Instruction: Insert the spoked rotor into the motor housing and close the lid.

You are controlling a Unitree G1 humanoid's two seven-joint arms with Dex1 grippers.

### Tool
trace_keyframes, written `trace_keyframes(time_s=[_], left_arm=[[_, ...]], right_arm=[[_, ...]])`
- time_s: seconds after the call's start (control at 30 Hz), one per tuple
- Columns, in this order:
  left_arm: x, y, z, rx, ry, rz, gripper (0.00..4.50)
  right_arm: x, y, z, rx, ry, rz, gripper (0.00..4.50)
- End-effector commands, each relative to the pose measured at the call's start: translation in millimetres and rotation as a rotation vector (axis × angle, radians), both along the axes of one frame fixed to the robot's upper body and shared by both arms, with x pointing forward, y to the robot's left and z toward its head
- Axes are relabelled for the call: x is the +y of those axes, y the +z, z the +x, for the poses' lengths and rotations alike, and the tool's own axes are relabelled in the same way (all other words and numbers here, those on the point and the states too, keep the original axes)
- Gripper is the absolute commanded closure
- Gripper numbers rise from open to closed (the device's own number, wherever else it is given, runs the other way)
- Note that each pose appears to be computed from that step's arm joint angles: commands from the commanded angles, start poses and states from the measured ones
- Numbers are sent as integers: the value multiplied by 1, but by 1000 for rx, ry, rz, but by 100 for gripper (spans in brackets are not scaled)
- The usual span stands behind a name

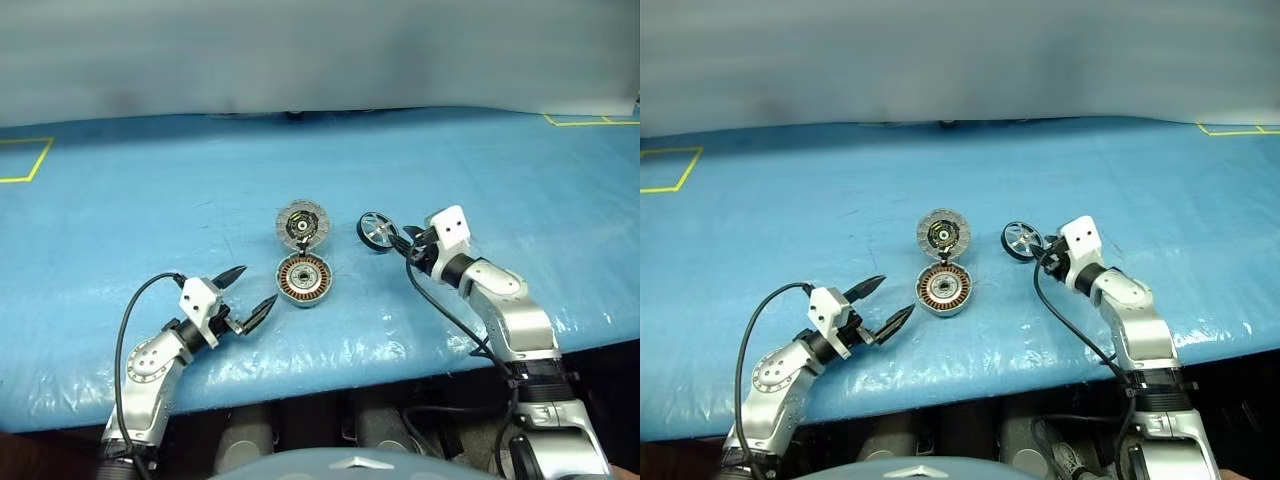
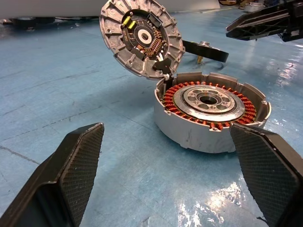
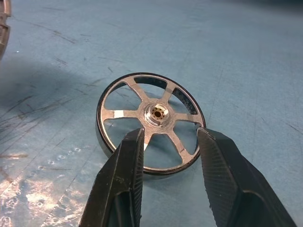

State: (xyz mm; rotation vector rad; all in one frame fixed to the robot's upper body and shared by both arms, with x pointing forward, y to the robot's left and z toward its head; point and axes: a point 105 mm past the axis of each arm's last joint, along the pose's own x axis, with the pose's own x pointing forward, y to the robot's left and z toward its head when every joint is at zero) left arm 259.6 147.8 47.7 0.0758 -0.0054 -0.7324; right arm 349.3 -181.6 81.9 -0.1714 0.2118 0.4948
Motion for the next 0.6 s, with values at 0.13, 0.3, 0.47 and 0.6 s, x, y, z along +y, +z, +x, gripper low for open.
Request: trace_keyframes(time_s=[0.13, 0.3, 0.47, 0.6], left_arm=[[-1, 2, 0, -18, 8, -5, 0], [-1, 2, -1, -17, 15, -6, 0], [1, 2, -1, -16, 21, -4, 0], [1, 2, -1, -16, 23, -2, 0]], right_arm=[[-13, 12, 12, -47, -12, -68, 263], [-1, 3, 12, -20, 59, -103, 263], [8, 1, 12, -16, 91, -100, 263], [13, -3, 15, -8, 106, -117, 263]])
